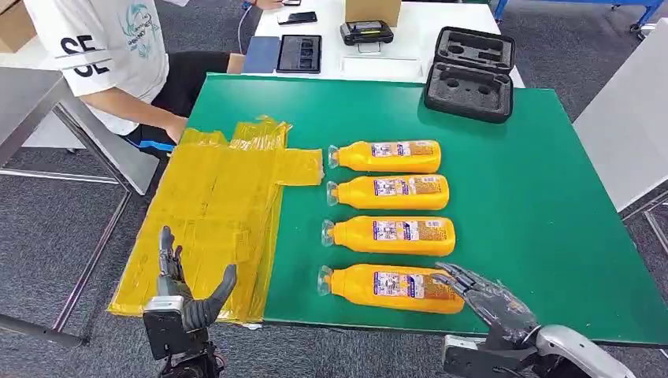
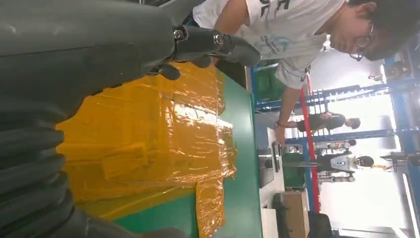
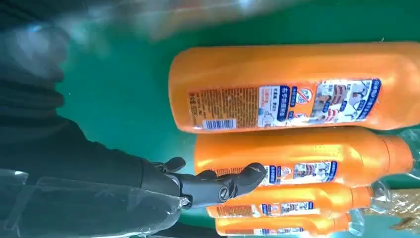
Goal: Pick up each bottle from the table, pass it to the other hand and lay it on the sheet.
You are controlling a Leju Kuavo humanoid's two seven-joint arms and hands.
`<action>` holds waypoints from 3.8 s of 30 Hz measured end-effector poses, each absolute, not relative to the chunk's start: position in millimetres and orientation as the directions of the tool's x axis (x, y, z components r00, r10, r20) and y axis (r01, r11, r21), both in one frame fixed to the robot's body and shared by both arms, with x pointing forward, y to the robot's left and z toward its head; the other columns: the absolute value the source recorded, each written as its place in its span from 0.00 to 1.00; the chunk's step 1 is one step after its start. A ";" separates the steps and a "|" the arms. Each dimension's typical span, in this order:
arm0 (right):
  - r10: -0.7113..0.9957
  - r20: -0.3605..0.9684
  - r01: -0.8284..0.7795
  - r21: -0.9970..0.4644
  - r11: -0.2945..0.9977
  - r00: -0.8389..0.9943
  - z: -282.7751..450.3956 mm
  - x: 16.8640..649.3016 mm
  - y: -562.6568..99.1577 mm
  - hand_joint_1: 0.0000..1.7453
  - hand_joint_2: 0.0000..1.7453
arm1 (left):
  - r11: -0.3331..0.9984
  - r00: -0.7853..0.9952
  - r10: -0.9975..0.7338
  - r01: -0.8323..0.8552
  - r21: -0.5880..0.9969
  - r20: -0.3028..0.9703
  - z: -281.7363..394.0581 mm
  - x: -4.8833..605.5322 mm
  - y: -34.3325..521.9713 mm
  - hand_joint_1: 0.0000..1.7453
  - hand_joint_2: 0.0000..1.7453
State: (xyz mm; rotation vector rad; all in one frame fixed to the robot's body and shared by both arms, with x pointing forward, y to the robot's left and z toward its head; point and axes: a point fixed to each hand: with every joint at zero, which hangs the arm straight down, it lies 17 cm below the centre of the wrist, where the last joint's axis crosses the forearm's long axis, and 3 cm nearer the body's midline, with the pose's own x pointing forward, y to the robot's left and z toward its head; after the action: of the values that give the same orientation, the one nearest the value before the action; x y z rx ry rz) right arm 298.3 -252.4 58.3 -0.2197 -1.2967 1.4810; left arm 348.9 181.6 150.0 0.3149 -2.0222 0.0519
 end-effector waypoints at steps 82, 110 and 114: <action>0.807 0.505 -0.651 -0.730 0.208 -0.308 13.8 386.8 -227.5 0.00 1.00 | 0.958 -0.409 -0.191 -0.276 0.079 0.892 148.2 350.3 188.6 0.00 1.00; 0.807 0.513 -0.717 -0.676 0.170 -0.293 -12.4 369.6 -216.2 0.00 1.00 | 0.960 -0.419 -0.180 -0.272 0.066 0.890 154.1 354.8 184.7 0.00 1.00; 0.809 0.511 -0.722 -0.673 0.165 -0.292 -13.9 368.2 -217.3 0.00 1.00 | 0.960 -0.419 -0.180 -0.272 0.066 0.890 154.3 355.0 184.9 0.00 1.00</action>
State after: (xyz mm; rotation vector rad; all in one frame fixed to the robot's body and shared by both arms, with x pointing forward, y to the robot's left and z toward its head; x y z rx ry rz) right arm 368.2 -217.3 -13.9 -0.1055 -1.1154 1.4985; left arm 355.0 184.9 154.3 0.3217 -2.0153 0.1059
